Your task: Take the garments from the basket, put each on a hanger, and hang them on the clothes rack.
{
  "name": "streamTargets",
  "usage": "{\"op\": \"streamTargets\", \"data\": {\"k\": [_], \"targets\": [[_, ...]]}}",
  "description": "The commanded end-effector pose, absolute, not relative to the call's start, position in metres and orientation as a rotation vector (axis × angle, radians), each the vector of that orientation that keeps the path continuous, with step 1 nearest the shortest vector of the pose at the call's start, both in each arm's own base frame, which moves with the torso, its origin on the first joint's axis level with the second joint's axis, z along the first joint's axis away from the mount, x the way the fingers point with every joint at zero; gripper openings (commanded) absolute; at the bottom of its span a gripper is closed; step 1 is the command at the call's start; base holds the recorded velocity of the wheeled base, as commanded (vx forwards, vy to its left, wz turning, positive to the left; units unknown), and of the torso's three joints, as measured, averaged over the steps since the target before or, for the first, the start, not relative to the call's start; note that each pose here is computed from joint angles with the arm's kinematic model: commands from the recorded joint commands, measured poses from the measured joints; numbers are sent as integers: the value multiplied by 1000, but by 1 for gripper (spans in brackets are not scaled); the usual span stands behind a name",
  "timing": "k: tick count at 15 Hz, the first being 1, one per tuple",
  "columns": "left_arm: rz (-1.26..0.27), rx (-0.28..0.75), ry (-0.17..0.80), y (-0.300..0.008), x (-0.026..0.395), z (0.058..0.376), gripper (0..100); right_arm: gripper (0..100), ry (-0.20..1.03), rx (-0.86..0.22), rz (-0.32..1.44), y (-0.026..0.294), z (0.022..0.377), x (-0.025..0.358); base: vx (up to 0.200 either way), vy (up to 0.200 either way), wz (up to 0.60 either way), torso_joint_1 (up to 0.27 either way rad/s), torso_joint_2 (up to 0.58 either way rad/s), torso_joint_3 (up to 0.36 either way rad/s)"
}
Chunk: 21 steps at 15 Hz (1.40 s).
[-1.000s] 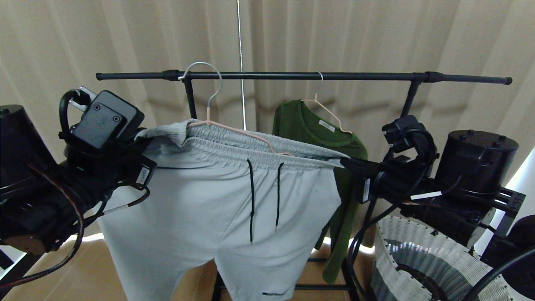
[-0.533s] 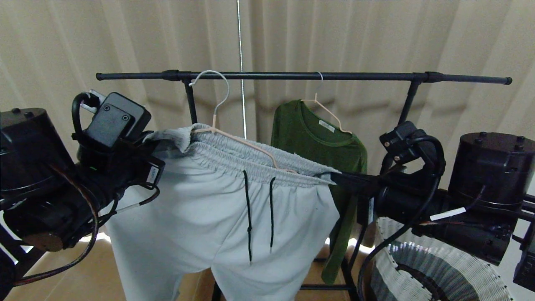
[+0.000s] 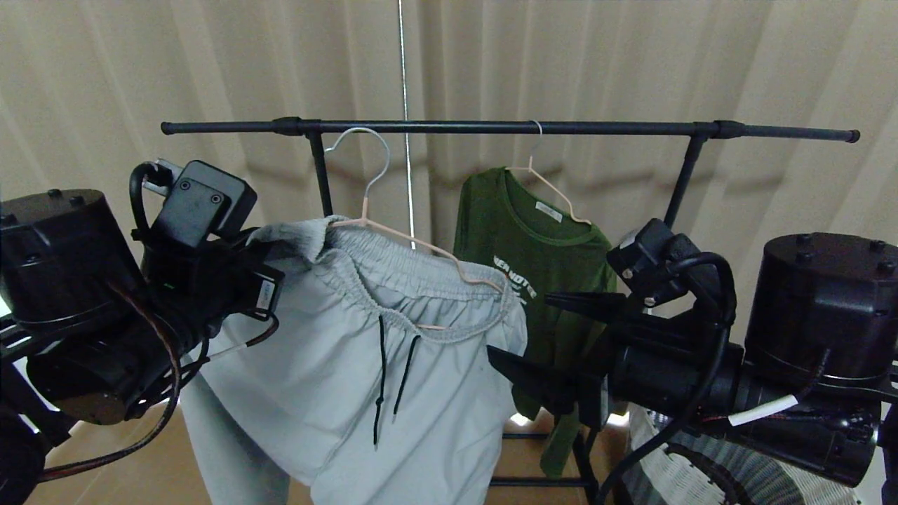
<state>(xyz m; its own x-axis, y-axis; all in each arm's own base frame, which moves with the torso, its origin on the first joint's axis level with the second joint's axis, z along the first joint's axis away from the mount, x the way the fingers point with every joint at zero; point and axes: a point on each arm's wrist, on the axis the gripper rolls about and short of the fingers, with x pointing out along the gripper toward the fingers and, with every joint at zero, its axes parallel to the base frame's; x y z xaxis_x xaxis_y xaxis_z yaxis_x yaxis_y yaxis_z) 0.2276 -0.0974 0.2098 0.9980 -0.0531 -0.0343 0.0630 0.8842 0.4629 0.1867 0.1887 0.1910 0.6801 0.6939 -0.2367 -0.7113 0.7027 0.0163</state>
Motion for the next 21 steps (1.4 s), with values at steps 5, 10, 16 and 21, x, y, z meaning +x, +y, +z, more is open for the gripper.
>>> {"op": "streamTargets", "data": {"k": [5, 10, 16, 21], "targets": [[-145, 422, 23, -114, 215, 203, 0, 100, 88, -226, 802, 208, 205, 206, 0, 0, 0, 0, 0, 0], [-158, 408, -12, -114, 206, 205, 0, 100, 18, -332, 743, 223, 204, 242, 0, 0, 0, 0, 0, 0], [-184, 394, -41, -112, 190, 210, 0, 100, 9, -371, 683, 235, 200, 264, 0, 0, 0, 0, 0, 0], [-197, 394, -39, -113, 188, 208, 0, 0, 5, -367, 682, 234, 202, 263, 0, 0, 0, 0, 0, 0]]}}
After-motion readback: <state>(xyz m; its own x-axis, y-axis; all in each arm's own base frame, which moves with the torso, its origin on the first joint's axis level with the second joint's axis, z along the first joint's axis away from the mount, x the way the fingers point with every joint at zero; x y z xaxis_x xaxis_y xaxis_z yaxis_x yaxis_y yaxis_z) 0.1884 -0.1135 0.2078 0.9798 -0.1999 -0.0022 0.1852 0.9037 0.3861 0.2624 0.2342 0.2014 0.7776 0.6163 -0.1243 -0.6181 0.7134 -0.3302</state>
